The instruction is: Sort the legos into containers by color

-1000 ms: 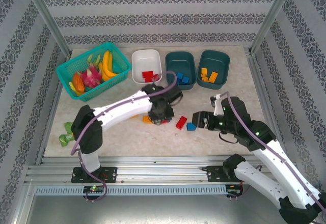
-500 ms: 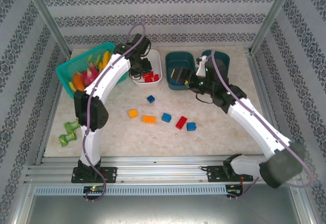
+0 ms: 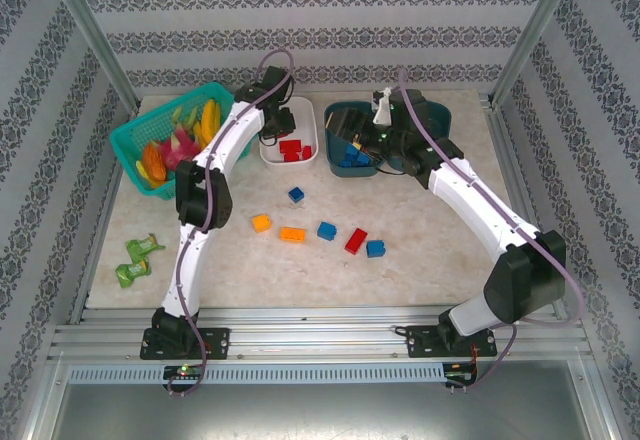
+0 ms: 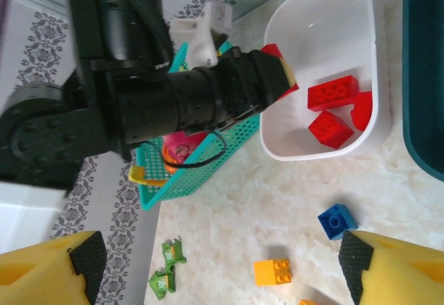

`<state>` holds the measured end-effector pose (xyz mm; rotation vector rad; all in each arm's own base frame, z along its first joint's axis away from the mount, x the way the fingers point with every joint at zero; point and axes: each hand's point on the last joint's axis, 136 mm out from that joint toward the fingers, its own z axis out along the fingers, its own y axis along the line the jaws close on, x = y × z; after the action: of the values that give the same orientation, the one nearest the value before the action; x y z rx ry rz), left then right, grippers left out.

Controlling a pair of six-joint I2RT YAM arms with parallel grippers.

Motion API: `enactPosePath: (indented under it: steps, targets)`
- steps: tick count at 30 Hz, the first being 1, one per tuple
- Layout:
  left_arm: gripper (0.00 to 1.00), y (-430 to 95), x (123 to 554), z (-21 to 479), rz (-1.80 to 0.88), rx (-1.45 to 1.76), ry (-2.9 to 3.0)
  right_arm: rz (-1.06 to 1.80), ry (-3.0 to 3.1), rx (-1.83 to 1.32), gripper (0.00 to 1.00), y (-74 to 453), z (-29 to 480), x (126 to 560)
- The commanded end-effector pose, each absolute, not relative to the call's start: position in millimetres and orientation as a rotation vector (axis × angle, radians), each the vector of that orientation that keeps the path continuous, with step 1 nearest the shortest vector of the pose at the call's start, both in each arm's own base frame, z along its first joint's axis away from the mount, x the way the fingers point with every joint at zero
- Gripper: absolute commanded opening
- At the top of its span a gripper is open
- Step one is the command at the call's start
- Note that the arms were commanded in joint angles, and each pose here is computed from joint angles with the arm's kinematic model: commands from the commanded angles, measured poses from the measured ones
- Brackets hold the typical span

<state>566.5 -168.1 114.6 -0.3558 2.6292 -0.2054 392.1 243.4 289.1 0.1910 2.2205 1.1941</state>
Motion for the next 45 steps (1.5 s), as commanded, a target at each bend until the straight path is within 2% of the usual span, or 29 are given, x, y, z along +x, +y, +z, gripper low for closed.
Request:
enactPosePath:
  steps: [1, 9, 18, 20, 24, 27, 30, 33, 39, 43, 45]
  targets:
    - [0.14, -167.5, 606.1, 125.6, -0.212, -0.296, 2.479, 1.224, 2.224, 0.186, 0.89, 241.4, 287.0, 389.0]
    - [0.14, -167.4, 630.6, 98.6, -0.202, -0.344, 2.435, 1.222, 2.259, 0.228, 0.89, 235.4, 268.9, 387.0]
    - [0.15, -162.6, 610.3, 67.0, -0.184, -0.424, 2.554, 1.189, 2.269, 0.244, 0.88, 233.7, 267.1, 396.2]
    - [0.2, -162.6, 607.8, 68.4, -0.186, -0.422, 2.564, 1.185, 2.274, 0.245, 0.88, 234.0, 266.5, 397.3]
    - [0.43, -165.4, 604.4, 80.7, -0.212, -0.404, 2.566, 1.166, 2.279, 0.251, 0.88, 232.3, 265.6, 399.3]
    - [0.53, -167.4, 604.1, 105.7, -0.245, -0.394, 2.534, 1.137, 2.279, 0.236, 0.87, 230.4, 269.9, 399.1]
    - [0.61, -168.8, 603.9, 142.5, -0.29, -0.39, 2.476, 1.088, 2.286, 0.209, 0.86, 227.6, 271.3, 397.1]
    - [0.64, -169.0, 597.5, 184.5, -0.342, -0.398, 2.421, 1.016, 2.311, 0.172, 0.85, 225.2, 268.2, 390.4]
    - [0.71, -154.1, 542.8, 254.1, -0.371, -0.483, 2.405, 0.851, 2.385, -0.05, 0.83, 251.8, 254.9, 361.5]
    - [0.73, -135.2, 470.9, 266.5, -0.401, -0.576, 2.438, 0.794, 2.451, -0.207, 0.82, 289.3, 229.4, 335.7]
    - [0.74, -123.0, 426.3, 257.2, -0.406, -0.629, 2.459, 0.778, 2.474, -0.283, 0.82, 310.7, 218.0, 323.5]
